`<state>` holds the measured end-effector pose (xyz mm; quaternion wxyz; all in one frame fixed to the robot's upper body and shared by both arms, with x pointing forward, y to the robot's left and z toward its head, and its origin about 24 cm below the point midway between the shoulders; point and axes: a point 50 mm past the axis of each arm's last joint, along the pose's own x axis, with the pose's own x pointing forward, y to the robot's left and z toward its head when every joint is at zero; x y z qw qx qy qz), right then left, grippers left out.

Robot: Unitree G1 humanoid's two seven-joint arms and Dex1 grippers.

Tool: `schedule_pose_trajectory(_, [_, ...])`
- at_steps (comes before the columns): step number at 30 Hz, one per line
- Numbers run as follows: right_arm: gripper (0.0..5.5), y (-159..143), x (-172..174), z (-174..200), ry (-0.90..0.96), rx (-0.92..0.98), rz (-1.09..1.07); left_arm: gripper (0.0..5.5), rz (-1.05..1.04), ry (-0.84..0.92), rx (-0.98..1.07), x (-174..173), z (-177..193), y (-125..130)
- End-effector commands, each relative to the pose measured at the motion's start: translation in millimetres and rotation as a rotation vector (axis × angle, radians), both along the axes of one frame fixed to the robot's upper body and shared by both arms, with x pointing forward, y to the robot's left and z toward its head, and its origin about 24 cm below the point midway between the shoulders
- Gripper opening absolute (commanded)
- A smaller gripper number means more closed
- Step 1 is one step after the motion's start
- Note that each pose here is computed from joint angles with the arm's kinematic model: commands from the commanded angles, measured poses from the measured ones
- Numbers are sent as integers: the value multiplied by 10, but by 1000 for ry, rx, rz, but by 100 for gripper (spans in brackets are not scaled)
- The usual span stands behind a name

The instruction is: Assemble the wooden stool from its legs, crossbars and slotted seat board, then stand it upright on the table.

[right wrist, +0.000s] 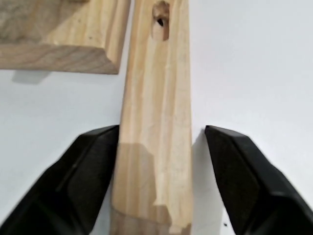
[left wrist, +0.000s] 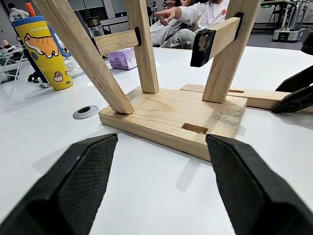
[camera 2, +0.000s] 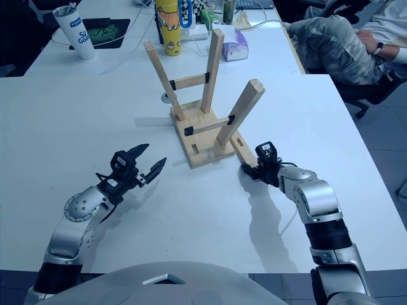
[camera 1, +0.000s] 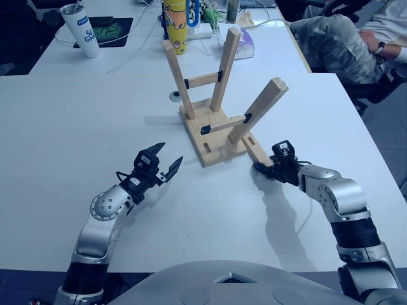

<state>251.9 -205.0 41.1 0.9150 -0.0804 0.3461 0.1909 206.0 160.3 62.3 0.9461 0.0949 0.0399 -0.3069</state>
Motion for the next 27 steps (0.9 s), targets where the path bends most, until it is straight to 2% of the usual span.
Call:
schedule_pose_trajectory(1, [253,-36,18,-76,23,-30,-17,336,-10,-8,10,29,6,-13])
schedule_pose_trajectory(4, [210,-129,87,-76,-1,-47,-56,336,-8,-10,13,41,7,-8])
schedule_pose_trajectory(10, [210,-253,371,126,-203,-59,-164,336,-6,-16,15,65,11,3])
schedule_pose_trajectory(13, [210,-322,576,462,-454,-59,-246,336,4,-28,11,82,33,20])
schedule_pose_trajectory(18, [210,-400,782,1257,-924,-18,-361,336,84,-101,-23,163,147,90])
schedule_pose_trajectory(21, [210,-259,789,1719,-1118,104,-305,336,137,-160,-42,233,251,164])
schedule_pose_trajectory(23, [210,-85,735,2020,-1211,228,-193,336,168,-186,-102,269,346,190])
schedule_pose_trajectory(25, [210,95,657,2191,-1225,358,-56,336,188,-201,-203,299,472,193])
schedule_pose_trajectory(27, [210,246,569,2246,-1167,501,70,364,189,-210,-324,317,621,164])
